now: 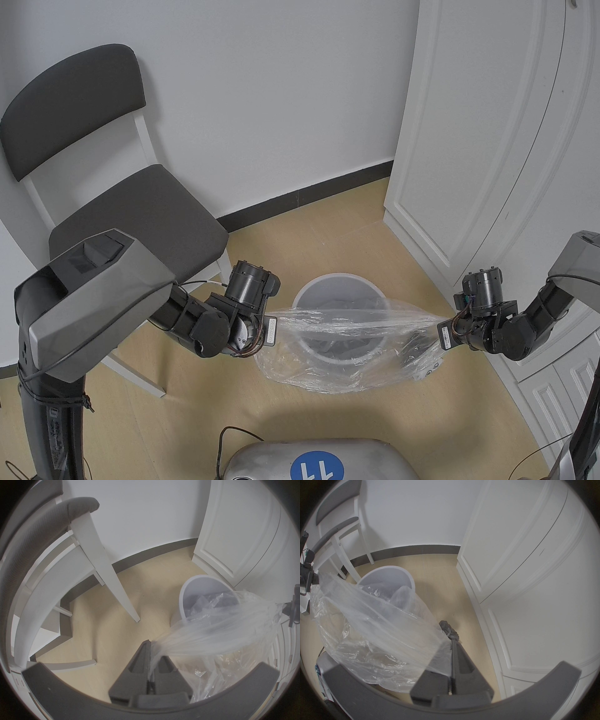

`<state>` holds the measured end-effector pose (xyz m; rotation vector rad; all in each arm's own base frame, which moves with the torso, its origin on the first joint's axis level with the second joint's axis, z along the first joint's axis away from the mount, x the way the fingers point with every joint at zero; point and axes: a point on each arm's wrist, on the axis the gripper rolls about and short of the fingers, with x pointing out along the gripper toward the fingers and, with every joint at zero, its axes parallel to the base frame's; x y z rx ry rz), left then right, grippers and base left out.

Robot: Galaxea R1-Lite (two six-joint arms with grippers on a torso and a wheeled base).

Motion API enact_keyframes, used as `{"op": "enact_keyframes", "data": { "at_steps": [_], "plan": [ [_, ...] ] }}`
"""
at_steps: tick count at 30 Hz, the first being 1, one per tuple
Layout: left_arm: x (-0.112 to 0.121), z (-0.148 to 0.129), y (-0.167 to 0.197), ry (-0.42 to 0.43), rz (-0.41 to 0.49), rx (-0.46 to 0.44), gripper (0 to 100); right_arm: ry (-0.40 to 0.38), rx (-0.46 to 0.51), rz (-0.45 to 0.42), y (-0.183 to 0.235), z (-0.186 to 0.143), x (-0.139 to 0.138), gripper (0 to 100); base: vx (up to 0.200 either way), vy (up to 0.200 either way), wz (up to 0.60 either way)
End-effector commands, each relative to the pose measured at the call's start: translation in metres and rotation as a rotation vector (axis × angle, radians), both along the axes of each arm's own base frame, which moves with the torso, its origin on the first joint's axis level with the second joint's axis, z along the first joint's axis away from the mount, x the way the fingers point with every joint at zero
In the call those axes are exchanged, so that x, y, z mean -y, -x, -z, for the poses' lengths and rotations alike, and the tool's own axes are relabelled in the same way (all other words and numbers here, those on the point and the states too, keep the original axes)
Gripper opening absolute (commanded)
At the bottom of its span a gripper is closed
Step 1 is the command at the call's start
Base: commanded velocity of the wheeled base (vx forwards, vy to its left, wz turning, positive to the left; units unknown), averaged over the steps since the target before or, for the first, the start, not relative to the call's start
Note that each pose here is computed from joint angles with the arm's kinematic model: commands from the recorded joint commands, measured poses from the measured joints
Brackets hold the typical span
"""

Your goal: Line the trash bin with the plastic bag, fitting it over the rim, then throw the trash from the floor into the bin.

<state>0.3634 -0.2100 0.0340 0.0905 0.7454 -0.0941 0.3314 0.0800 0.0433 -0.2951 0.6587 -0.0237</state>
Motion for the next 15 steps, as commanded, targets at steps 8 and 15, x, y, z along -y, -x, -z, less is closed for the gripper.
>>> {"op": "enact_keyframes", "data": {
  "at_steps": [8, 15],
  "plan": [
    [0.010, 0.031, -0.018, 0.031, -0.014, 0.055, 0, -0.072, 0.098, 0.016, -0.036, 0.054, -0.019, 0, 0.000, 0.000, 0.00],
    [0.002, 0.029, -0.027, 0.038, -0.037, 0.077, 0, -0.121, 0.182, 0.006, -0.046, 0.065, -0.032, 0, 0.000, 0.000, 0.00]
  ]
}}
